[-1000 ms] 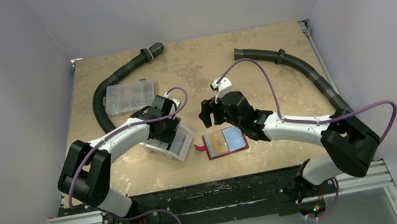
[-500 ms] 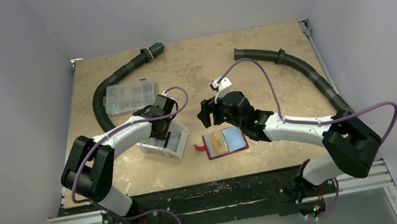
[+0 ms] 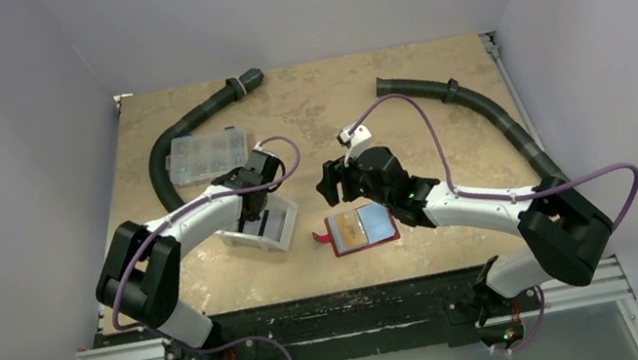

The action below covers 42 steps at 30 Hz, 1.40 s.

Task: Put the credit cards into the card holder
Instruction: Pick up the credit card from the storage box.

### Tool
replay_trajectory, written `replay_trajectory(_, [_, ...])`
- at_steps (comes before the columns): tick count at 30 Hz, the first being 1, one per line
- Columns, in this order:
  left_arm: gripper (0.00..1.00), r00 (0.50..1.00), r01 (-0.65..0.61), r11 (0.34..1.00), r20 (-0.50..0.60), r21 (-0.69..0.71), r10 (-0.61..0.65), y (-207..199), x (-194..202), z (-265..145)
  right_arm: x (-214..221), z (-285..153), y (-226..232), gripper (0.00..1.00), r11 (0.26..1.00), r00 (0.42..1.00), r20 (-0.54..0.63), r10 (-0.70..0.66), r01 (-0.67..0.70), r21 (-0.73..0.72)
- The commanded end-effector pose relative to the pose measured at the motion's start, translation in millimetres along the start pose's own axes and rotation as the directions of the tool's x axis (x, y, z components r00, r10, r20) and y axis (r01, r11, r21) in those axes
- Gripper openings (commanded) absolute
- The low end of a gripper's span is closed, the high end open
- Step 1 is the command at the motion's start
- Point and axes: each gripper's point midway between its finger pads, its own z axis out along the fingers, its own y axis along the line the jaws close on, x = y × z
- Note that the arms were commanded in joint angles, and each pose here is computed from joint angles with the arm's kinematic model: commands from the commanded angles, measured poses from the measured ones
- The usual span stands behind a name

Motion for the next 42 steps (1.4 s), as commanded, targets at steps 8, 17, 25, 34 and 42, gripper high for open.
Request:
replay_trajectory(8, [0.26,1.0,-0.008,0.999,-0.002,-0.04,0.007,8.9,-4.2,-1.9,-15.4,-2.5,9.8,0.7,0.999,0.998,0.055,0.017,-0.015,-0.043])
replay_trajectory(17, [0.16,1.0,-0.031,0.999,-0.002,0.036,0.031,-0.6,-6.1,-5.0,-16.3,-3.0,10.1,0.69,0.999,0.998,0.055,0.017,-0.015,-0.042])
replay_trajectory(25, [0.0,1.0,-0.03,0.998,0.01,0.052,0.03,2.8,-8.1,-9.2,-18.5,-5.0,8.8,0.68,0.999,0.998,0.06,0.016,-0.014,-0.036])
replay_trajectory(34, [0.0,0.996,0.004,0.989,0.084,0.145,-0.016,6.7,-33.5,-46.3,-17.8,-3.2,6.9,0.68,0.999,0.998,0.059,0.019,-0.017,-0.03])
replay_trajectory(42, [0.0,0.991,0.029,0.974,0.123,0.225,-0.057,4.7,-44.0,-70.6,-15.6,-1.9,6.2,0.68,0.999,0.999,0.05,0.019,-0.018,-0.031])
